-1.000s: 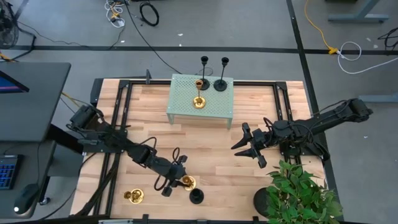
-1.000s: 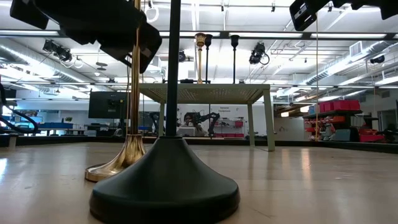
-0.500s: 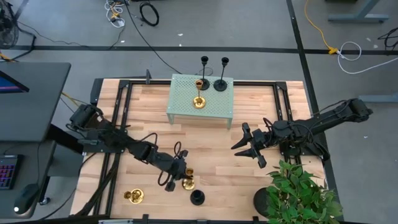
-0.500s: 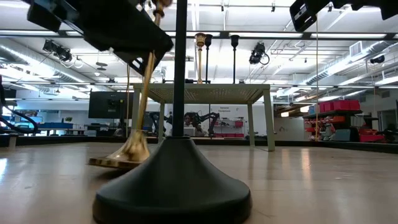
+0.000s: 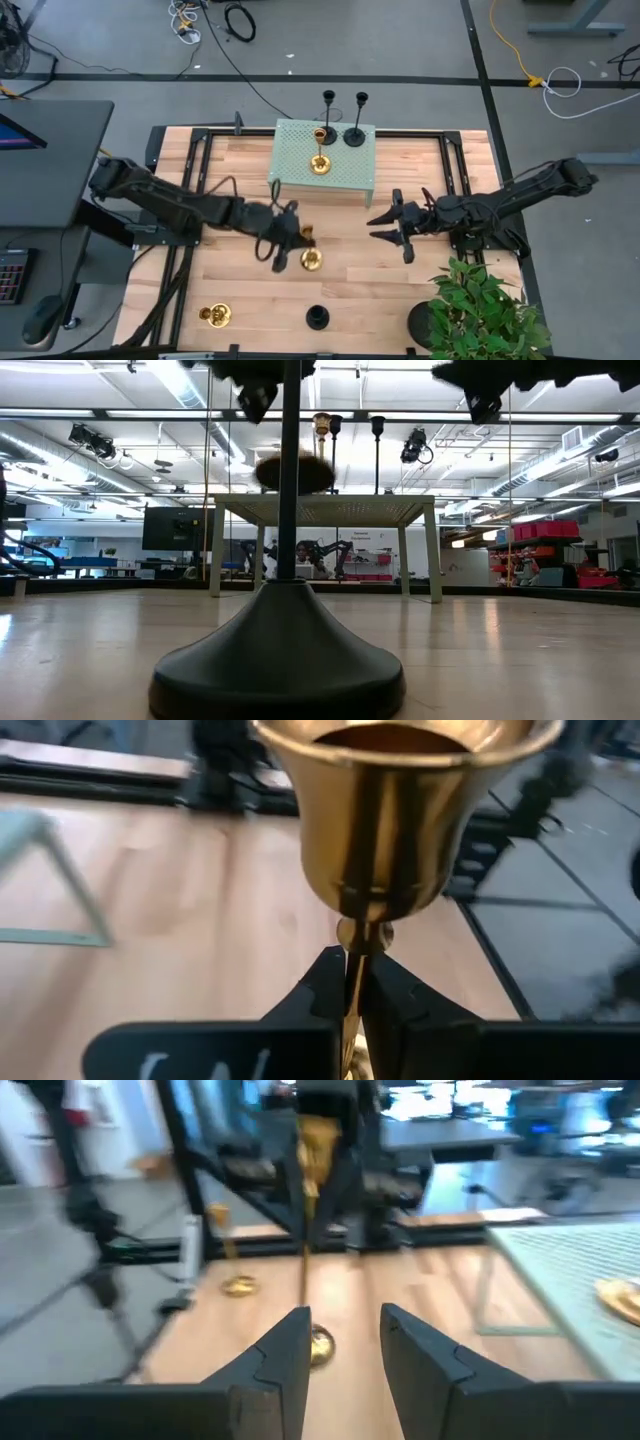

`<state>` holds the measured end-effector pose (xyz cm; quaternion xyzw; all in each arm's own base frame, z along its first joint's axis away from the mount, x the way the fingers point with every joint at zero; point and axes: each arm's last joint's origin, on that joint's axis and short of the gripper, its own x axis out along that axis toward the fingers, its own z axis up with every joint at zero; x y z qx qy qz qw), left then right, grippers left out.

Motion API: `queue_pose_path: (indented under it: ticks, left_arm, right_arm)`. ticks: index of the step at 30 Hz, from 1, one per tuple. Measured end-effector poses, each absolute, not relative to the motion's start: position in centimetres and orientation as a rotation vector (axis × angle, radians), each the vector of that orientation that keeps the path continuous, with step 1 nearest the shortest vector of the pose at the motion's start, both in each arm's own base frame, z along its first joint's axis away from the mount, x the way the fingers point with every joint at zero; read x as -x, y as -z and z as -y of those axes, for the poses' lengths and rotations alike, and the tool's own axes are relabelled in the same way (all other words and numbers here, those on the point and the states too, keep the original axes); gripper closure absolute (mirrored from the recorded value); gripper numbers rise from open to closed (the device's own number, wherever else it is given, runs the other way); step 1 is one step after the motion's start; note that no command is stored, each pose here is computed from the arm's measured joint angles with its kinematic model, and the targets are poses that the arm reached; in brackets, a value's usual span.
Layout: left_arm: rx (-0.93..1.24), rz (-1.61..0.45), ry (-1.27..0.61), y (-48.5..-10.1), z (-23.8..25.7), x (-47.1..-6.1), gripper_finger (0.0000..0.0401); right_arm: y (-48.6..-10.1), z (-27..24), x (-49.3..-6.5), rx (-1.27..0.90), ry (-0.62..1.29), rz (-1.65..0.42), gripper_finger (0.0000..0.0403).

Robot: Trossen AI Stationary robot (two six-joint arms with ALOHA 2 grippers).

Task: Pick & Place candle stick holders
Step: Put the right gold candle holder on the shelf aligned with the other gold candle holder

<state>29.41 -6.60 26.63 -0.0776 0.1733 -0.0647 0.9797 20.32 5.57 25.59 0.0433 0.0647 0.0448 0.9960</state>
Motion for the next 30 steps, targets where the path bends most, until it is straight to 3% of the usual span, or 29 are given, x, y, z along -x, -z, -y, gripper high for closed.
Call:
queue_pose_path:
  ticks: [13,30]
  left_arm:
    - [0.065,-0.308,0.007,-36.1,2.3,-32.1,0.0387]
    - [0.047,-0.366,-0.048,-34.7,0.4,-33.6,0.0384]
  right_arm:
    - [-25.4,-5.0,-23.0,-0.047,0.080,0.040,0.0279]
    - [-24.9,-3.2,-28.4,-0.024,0.106,0.048,0.0279]
